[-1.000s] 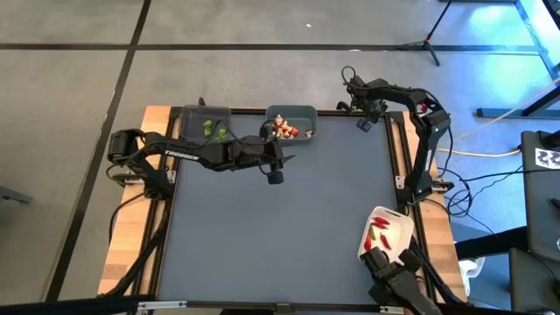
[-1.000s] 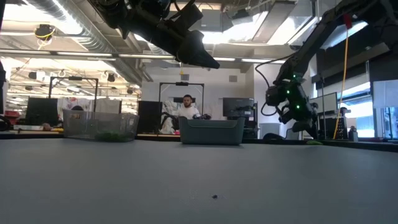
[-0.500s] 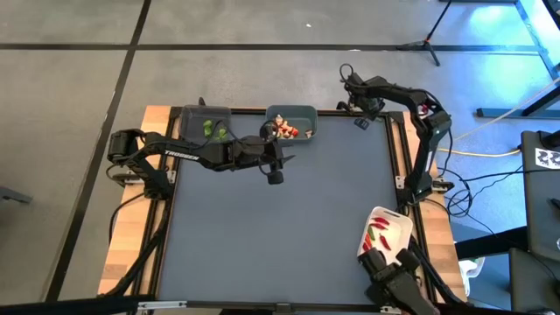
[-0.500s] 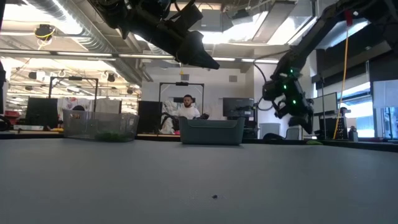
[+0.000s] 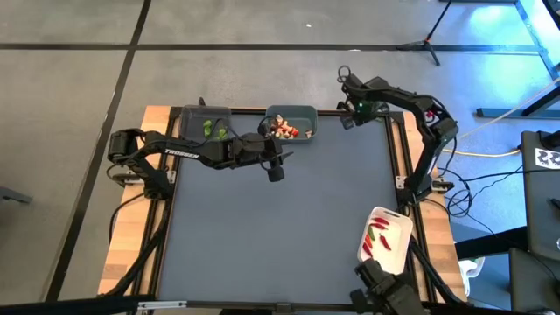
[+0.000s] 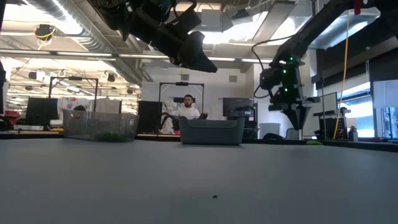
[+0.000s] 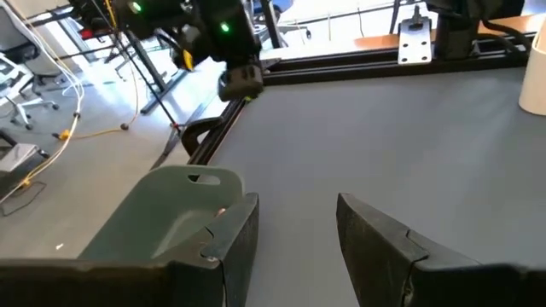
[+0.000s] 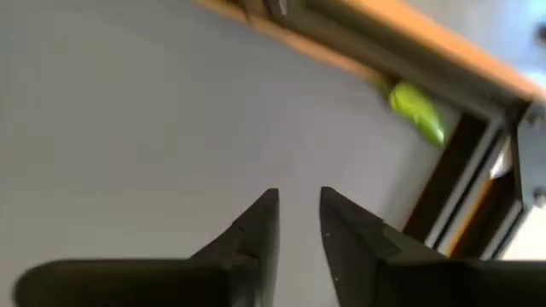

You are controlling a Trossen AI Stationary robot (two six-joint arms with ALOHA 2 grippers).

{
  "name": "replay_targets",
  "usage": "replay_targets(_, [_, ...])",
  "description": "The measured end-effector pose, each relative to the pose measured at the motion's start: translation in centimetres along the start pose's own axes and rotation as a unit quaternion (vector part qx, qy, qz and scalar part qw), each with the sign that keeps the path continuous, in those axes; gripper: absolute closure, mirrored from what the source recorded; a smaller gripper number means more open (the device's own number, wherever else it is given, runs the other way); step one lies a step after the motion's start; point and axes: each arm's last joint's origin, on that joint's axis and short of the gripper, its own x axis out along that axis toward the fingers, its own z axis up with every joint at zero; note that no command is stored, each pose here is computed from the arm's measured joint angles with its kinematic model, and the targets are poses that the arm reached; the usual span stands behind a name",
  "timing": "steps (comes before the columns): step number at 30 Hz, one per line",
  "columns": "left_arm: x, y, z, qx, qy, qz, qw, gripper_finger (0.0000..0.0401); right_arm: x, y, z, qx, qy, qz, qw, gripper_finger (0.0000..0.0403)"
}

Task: Sort produce into baskets
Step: Put the green chili pepper into the white bin

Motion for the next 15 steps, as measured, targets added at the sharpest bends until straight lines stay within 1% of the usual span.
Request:
replay_targets(3, [0.0, 0.0, 0.0, 0.002, 0.0, 0.0, 1.0, 0.0246, 1.3, -0.1, -0.9, 0.026, 0.013, -0.026, 0.999, 0.0294])
replay_targets(5, [0.0, 0.0, 0.0, 0.004, 0.0, 0.0, 1.0, 0.0246, 2.3, -0.2, -1.5, 0.053, 0.02, -0.05, 0.997, 0.0263])
replay_targets(8, [0.0, 0.0, 0.0, 0.017, 0.0, 0.0, 1.0, 0.0246, 3.6, -0.4, -2.4, 0.073, 0.021, -0.086, 0.993, 0.0219])
replay_targets(11, [0.0, 0.0, 0.0, 0.032, 0.0, 0.0, 0.999, 0.0246, 4.4, -0.3, -2.5, 0.099, -0.001, -0.087, 0.991, 0.019])
replay_targets(12, [0.0, 0.0, 0.0, 0.038, -0.001, 0.0, 0.999, 0.0246, 4.5, -0.2, -2.3, 0.106, -0.011, -0.092, 0.99, 0.0184])
replay_targets(15, [0.0, 0.0, 0.0, 0.044, 0.0, 0.0, 0.999, 0.0246, 4.3, -0.3, -1.4, 0.138, -0.052, -0.081, 0.986, 0.018])
